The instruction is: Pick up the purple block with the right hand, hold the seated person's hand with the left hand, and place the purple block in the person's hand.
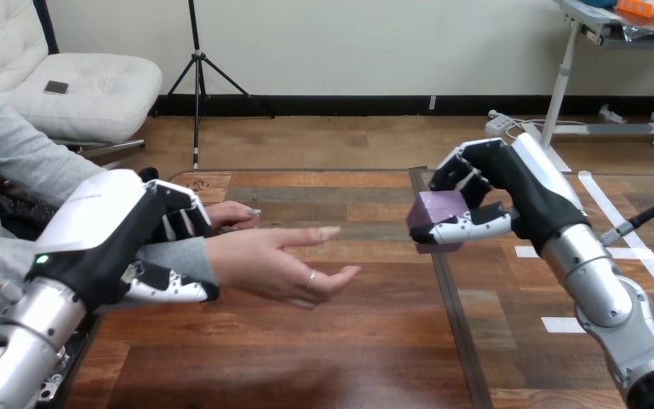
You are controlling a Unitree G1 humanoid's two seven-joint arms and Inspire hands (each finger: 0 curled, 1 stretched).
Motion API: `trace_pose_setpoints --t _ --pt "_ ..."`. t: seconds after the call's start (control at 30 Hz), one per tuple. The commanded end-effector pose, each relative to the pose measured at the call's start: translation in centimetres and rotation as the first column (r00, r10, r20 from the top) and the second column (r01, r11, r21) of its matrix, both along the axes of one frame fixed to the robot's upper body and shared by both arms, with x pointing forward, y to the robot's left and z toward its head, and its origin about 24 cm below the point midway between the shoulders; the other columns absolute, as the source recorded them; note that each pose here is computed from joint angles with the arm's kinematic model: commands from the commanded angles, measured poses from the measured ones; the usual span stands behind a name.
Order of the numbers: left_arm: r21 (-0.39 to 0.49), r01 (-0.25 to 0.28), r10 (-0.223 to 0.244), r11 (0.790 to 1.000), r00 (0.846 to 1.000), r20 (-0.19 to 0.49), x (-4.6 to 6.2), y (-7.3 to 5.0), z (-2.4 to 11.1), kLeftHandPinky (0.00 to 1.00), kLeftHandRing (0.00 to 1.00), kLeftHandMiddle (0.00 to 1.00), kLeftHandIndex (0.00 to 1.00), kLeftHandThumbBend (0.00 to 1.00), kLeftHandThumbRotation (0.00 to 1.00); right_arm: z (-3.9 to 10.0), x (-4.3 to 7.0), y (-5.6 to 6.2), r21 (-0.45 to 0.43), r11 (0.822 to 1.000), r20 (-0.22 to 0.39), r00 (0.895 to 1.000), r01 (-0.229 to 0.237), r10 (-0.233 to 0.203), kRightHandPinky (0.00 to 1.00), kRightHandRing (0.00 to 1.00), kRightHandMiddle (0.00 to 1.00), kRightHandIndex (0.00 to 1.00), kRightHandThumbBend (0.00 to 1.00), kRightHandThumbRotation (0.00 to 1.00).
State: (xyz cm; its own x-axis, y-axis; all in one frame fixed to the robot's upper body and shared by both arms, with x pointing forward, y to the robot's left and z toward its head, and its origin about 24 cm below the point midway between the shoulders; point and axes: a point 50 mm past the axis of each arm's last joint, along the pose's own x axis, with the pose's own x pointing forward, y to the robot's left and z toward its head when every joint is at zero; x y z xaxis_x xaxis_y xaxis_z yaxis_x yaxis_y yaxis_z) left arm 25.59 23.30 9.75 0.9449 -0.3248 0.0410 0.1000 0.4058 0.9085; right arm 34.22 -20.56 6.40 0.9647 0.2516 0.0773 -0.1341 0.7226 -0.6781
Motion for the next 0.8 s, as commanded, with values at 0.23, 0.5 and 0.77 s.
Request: trace_pose_setpoints --t 0.23,0.5,0.77 --pt "-0.062 0.104 -0.096 0.993 0.988 0.122 1.3 -2.8 2.3 0.27 0.33 0.39 0.43 0.60 0.00 2.9 1.1 2.6 0.033 0.997 0.126 0.990 -0.065 0.060 0.38 0.38 0.41 0.42 0.79 0.00" --pt "-0.077 0.117 -0.109 0.990 0.989 0.102 1.4 -3.5 1.9 0.27 0.34 0.40 0.43 0.58 0.00 3.0 1.1 3.7 0.038 0.994 0.133 0.986 -0.102 0.096 0.38 0.38 0.41 0.42 0.79 0.00" --pt "-0.079 0.125 -0.119 0.989 0.990 0.077 1.5 -3.9 1.6 0.28 0.35 0.41 0.43 0.58 0.00 3.0 1.0 4.6 0.051 0.991 0.129 0.985 -0.125 0.118 0.39 0.38 0.41 0.42 0.78 0.00"
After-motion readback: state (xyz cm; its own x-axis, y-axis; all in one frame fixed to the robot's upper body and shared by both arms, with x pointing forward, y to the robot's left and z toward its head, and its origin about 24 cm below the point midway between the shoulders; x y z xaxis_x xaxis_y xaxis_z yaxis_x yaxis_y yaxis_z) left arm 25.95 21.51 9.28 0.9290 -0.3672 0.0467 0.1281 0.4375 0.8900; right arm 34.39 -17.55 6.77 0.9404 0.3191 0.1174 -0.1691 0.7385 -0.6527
